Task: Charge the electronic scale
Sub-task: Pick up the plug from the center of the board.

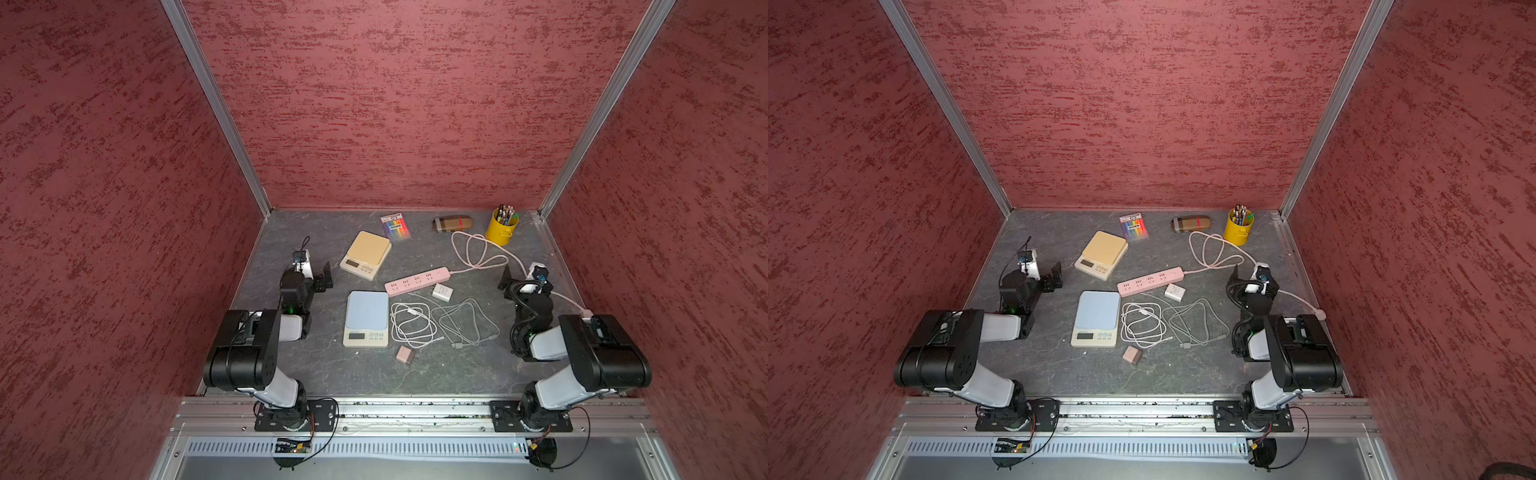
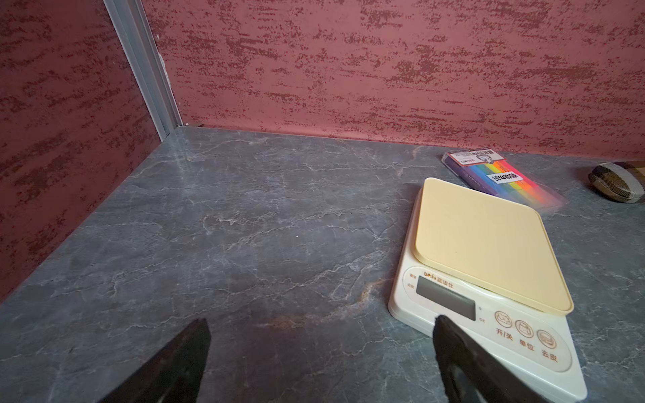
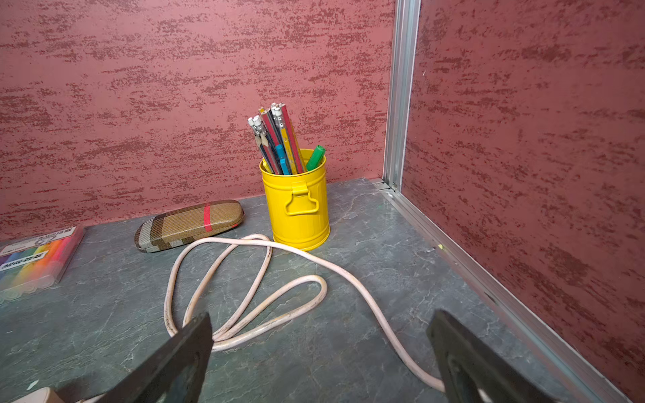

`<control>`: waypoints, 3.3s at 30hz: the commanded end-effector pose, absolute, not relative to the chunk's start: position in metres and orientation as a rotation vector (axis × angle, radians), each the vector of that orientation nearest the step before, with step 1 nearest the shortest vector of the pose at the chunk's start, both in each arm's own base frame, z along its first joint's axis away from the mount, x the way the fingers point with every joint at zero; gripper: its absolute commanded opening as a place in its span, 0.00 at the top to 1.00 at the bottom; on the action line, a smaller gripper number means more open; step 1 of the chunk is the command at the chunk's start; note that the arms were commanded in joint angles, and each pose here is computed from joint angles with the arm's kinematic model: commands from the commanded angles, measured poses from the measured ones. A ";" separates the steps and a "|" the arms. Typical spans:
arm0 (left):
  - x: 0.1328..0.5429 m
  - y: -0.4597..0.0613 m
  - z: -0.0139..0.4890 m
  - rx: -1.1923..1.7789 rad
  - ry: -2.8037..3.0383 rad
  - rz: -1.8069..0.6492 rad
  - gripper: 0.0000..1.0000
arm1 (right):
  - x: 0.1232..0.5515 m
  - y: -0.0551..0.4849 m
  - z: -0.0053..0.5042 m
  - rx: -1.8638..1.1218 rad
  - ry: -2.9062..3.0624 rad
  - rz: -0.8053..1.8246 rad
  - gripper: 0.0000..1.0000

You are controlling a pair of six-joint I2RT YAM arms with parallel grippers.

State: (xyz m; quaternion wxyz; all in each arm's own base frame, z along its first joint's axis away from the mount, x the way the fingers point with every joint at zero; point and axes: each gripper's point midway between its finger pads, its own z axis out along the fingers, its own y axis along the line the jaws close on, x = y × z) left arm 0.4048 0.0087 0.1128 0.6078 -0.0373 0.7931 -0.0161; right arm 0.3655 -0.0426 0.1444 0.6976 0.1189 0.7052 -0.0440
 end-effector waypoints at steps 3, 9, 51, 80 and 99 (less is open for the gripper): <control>0.402 0.009 0.114 -0.090 1.831 -0.049 0.00 | 0.368 -0.043 0.156 0.261 1.539 -0.094 0.01; 0.402 0.009 0.115 -0.090 1.829 -0.049 0.00 | 0.368 -0.042 0.156 0.260 1.540 -0.092 0.01; 0.413 -0.063 0.173 0.250 1.871 -0.096 0.01 | 0.390 -0.004 0.189 0.239 1.727 0.193 0.13; 0.326 -0.276 0.144 1.148 1.960 -0.822 0.00 | 0.400 0.184 0.080 -0.681 2.318 0.479 0.20; 0.342 -0.270 0.135 0.983 2.066 -0.876 0.00 | 0.371 0.183 0.030 -1.064 2.419 0.298 0.18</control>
